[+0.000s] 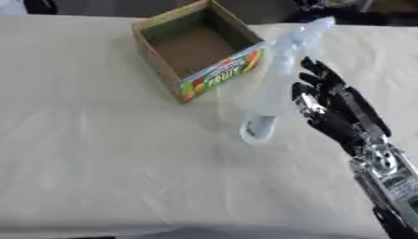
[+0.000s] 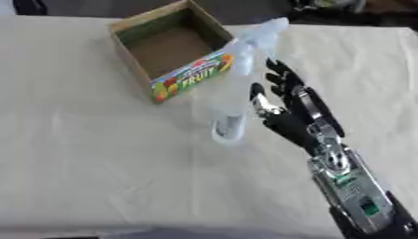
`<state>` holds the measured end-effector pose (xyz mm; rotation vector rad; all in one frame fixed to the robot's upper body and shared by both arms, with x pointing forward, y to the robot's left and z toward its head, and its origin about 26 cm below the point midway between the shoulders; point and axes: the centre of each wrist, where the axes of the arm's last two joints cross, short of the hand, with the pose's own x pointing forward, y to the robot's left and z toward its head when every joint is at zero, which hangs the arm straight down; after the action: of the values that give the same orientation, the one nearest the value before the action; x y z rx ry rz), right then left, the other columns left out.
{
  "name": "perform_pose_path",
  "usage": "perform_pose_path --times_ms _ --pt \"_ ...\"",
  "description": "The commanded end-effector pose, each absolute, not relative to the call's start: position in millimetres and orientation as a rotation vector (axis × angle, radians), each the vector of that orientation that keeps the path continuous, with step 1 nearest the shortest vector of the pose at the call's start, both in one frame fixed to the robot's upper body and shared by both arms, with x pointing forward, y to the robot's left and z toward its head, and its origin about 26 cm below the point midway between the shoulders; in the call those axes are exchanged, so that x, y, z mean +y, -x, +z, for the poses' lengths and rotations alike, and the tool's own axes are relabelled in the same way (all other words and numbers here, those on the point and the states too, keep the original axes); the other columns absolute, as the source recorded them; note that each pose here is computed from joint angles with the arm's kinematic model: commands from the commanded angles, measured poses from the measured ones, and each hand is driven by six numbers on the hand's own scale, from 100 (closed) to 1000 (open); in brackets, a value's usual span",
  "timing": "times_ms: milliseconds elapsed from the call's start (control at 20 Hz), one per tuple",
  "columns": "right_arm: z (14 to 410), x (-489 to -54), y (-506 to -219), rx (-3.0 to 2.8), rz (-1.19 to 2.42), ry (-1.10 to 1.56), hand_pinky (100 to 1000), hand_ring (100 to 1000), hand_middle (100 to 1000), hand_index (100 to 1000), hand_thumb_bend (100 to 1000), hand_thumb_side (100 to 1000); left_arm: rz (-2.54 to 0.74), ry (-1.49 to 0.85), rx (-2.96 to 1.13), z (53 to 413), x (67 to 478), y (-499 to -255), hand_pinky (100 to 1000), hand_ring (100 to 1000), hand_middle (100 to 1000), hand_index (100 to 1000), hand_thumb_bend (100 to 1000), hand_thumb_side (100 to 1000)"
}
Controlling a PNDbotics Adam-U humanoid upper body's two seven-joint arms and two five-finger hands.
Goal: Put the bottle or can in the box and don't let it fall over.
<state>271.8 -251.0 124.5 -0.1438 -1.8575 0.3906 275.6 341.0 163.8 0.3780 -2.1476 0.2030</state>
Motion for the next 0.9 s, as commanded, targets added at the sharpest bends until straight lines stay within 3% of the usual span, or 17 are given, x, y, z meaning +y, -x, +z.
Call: perform_pose_path --times_ms 50,900 --pt "132.6 -250.0 -270.3 -1.883 0.418 0.149 1000 1000 1000 1000 100 470 0.183 -0.382 -2.169 170.1 341.0 -275.5 1000 633 714 739 529 346" --pt "138.8 -244.8 -273.9 -1.908 0.459 0.102 1000 1000 1000 1000 100 470 0.184 -0.381 -2.165 169.3 341.1 -275.2 1000 635 715 739 528 346"
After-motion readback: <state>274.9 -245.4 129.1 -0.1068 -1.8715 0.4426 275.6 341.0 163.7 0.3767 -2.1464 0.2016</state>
